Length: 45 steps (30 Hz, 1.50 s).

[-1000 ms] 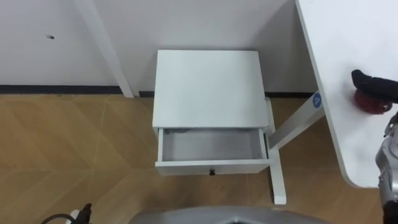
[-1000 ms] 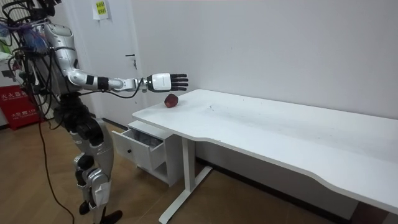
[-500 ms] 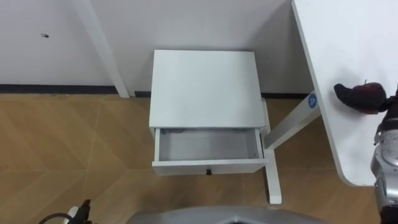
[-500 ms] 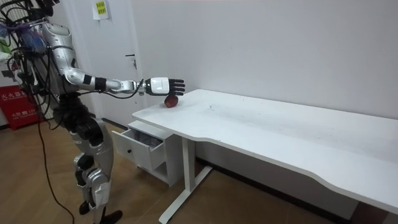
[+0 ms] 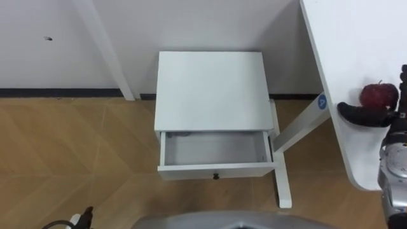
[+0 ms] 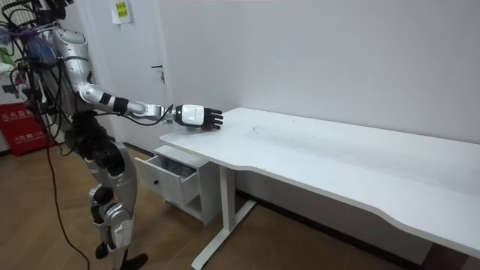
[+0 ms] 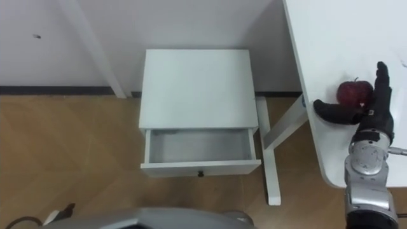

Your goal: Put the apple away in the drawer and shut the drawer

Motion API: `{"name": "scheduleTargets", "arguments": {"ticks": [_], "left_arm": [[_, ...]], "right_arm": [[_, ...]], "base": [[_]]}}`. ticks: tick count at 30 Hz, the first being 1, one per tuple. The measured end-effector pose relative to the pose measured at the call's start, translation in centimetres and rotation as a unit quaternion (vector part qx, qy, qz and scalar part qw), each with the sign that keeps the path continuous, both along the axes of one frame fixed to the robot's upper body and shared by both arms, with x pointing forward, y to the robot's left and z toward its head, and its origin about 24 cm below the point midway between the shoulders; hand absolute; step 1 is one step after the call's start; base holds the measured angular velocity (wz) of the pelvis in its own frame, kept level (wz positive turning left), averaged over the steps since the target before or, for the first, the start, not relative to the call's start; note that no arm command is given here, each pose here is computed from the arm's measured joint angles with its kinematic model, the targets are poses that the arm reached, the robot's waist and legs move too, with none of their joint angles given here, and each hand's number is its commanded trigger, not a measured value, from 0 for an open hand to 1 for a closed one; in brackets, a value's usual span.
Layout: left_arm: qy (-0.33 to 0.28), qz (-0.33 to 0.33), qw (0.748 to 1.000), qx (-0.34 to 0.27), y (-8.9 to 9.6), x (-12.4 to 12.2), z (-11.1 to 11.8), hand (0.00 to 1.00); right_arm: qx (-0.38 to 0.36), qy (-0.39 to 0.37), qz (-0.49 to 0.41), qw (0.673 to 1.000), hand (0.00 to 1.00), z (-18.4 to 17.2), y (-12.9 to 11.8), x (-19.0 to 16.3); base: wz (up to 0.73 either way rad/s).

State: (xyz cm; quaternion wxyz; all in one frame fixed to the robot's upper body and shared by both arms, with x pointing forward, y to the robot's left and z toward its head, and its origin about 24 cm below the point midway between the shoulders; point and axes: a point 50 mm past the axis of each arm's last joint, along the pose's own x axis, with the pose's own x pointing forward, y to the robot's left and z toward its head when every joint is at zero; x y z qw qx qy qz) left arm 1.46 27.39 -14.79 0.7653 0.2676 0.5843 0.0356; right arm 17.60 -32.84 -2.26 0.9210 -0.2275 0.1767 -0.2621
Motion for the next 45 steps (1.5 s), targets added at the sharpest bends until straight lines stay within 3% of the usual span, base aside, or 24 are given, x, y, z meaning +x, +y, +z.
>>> {"name": "scheduleTargets", "arguments": {"ticks": [14,24,33,38,45], "left_arm": [[0.008,-0.012,1.000,0.002,-0.1,-0.1,-0.1,0.00],[0.004,-0.018,1.000,0.006,-0.2,0.8,-0.1,0.00],[-0.004,-0.057,0.998,0.000,-1.0,2.5,-0.3,0.00],[-0.001,-0.076,0.997,-0.017,-1.5,3.0,-0.4,0.00],[0.003,-0.086,0.996,-0.025,-1.8,3.4,-0.6,0.00]], "right_arm": [[-0.058,0.011,-0.017,0.998,1.00,-0.1,-0.7,-0.6],[-0.052,0.015,0.004,0.999,1.00,-0.6,0.3,-0.3],[-0.038,0.011,0.126,0.991,1.00,-0.6,4.9,1.6],[-0.041,0.058,0.255,0.964,1.00,-1.7,9.0,2.1],[-0.027,0.077,0.359,0.930,1.00,-1.9,13.0,2.5]], "base": [[0.00],[0.00],[-0.03],[0.07],[0.13]]}}
